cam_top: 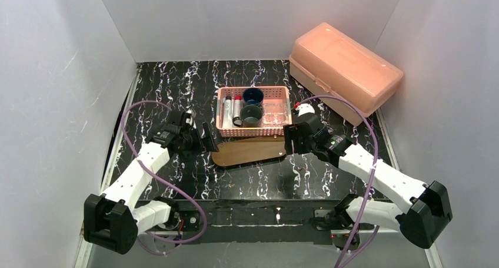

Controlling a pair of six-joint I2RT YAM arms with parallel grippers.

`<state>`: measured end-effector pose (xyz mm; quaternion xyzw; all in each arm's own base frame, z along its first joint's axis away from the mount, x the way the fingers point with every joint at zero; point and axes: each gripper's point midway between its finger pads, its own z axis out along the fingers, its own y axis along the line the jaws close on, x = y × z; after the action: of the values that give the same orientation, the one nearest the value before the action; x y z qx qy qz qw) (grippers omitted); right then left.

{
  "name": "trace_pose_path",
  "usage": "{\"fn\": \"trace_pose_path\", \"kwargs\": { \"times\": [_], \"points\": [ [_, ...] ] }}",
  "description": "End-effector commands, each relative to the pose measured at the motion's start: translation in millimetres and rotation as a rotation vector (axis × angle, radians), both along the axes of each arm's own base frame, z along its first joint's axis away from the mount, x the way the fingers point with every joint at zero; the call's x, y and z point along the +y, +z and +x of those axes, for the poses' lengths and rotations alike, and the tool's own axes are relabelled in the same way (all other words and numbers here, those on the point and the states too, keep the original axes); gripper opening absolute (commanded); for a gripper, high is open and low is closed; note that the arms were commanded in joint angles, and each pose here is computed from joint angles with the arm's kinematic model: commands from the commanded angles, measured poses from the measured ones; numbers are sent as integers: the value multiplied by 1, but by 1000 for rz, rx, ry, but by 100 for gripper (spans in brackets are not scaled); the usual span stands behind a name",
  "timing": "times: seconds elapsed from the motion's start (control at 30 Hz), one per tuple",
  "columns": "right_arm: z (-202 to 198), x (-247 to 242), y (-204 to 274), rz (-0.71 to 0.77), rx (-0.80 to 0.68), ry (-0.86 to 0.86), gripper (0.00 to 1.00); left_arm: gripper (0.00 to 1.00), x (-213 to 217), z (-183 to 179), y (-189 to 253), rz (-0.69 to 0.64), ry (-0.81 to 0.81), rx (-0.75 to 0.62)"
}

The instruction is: Prepare toiletry sets of a toothbrush and toothpaste on the tray

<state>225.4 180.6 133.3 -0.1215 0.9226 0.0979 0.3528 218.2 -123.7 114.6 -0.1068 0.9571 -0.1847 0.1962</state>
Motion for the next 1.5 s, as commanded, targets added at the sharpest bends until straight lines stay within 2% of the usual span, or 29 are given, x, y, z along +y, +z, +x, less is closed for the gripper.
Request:
{"fn": "trace_pose_path", "kwargs": {
  "times": [0.0, 0.13, 0.17, 0.2, 0.53, 0.93, 1.03, 1.13, 1.47],
  "points": [
    [11, 11, -1, 75, -15, 19, 69, 98, -14, -3, -9, -96, 27, 6],
    [17, 6, -7, 92, -17, -8, 57, 98, -18, -1, -23, -123, 58, 16],
    [18, 5, -9, 95, -17, -15, 49, 98, -19, -1, -27, -131, 64, 22],
    [19, 3, -11, 98, -15, -21, 46, 98, -21, -1, -29, -144, 68, 24],
    [36, -4, -34, 132, -3, -71, 27, 97, -30, 6, -42, -199, 90, 32],
    [54, -4, -50, 142, 6, -83, 22, 95, -36, 15, -47, -212, 82, 41],
    [57, -4, -54, 143, 5, -84, 33, 95, -36, 15, -47, -211, 81, 42],
    [60, -3, -58, 149, 5, -82, 40, 95, -37, 16, -48, -213, 79, 47],
    [63, 1, -74, 175, 21, -75, 40, 95, -41, 18, -48, -217, 60, 66]
  ]
}}
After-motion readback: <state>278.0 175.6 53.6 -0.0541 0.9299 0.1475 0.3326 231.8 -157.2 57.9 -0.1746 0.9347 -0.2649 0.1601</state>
